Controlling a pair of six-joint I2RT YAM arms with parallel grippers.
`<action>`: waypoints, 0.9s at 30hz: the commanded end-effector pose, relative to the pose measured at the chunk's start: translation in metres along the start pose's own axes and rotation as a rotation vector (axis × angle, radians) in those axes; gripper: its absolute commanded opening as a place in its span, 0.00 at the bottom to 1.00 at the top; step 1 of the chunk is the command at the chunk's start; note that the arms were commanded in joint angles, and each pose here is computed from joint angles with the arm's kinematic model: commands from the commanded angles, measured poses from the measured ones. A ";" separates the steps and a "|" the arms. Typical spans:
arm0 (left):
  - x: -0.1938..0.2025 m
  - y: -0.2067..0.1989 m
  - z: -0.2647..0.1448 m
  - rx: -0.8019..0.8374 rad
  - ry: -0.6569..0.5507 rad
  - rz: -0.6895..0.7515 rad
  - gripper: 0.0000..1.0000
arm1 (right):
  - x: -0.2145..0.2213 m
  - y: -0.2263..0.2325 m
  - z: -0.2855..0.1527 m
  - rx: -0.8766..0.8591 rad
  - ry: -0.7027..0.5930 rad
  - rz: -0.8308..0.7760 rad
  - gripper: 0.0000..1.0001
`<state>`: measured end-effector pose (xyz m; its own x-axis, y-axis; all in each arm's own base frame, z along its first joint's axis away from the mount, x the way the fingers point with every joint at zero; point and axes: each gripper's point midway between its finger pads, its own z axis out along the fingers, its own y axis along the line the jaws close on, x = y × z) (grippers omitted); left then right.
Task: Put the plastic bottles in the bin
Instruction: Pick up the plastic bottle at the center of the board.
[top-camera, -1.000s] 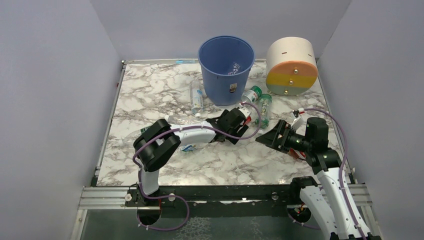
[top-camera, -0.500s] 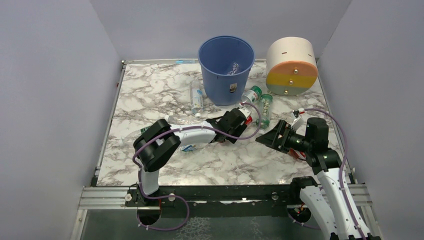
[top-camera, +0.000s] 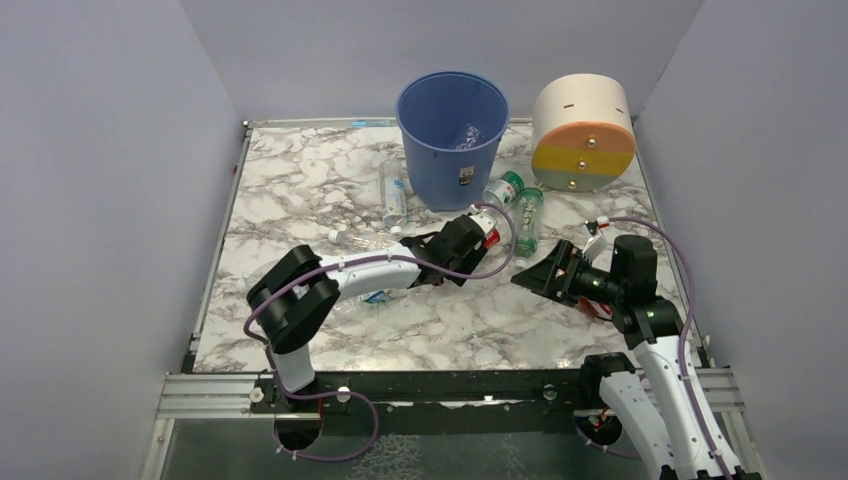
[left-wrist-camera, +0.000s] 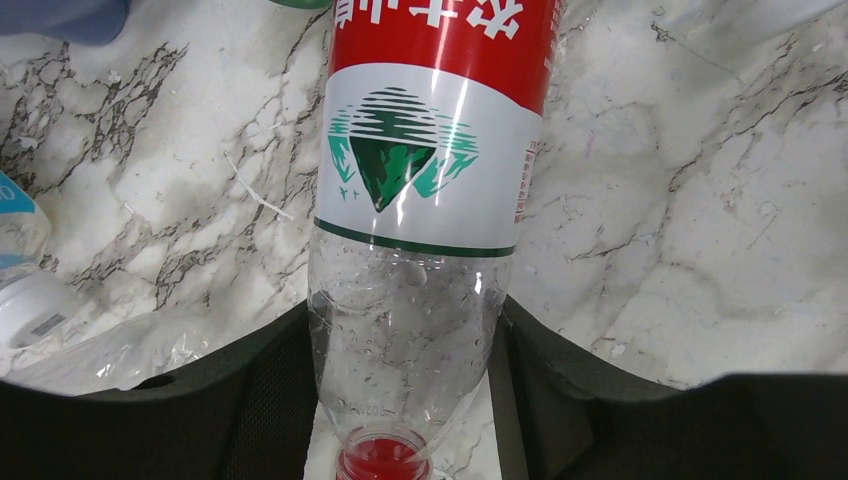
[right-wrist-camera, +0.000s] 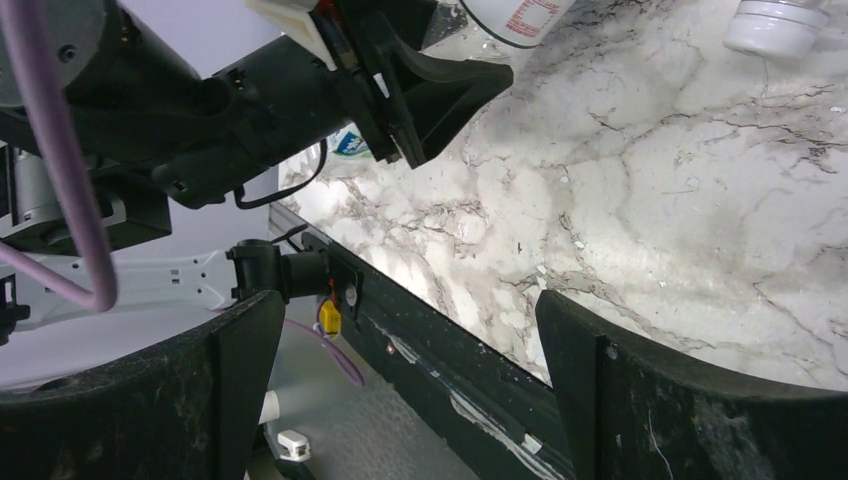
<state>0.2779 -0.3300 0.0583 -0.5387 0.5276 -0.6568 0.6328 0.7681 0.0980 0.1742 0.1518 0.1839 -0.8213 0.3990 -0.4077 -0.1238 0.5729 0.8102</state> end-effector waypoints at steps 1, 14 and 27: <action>-0.020 -0.002 -0.029 0.029 -0.065 -0.030 0.58 | -0.003 0.012 -0.004 -0.037 -0.003 -0.026 1.00; -0.067 0.013 -0.105 0.040 -0.216 -0.069 0.58 | -0.007 0.015 -0.003 -0.045 -0.001 -0.028 1.00; -0.132 0.020 -0.178 0.086 -0.412 -0.092 0.59 | -0.009 0.017 -0.001 -0.052 0.001 -0.028 1.00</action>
<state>0.2661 -0.3147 0.2371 -0.3966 0.3063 -0.8654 0.6198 0.7848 -0.0063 0.1769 0.1530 0.1842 -0.8295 0.3952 -0.3947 -0.1161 0.5692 0.8139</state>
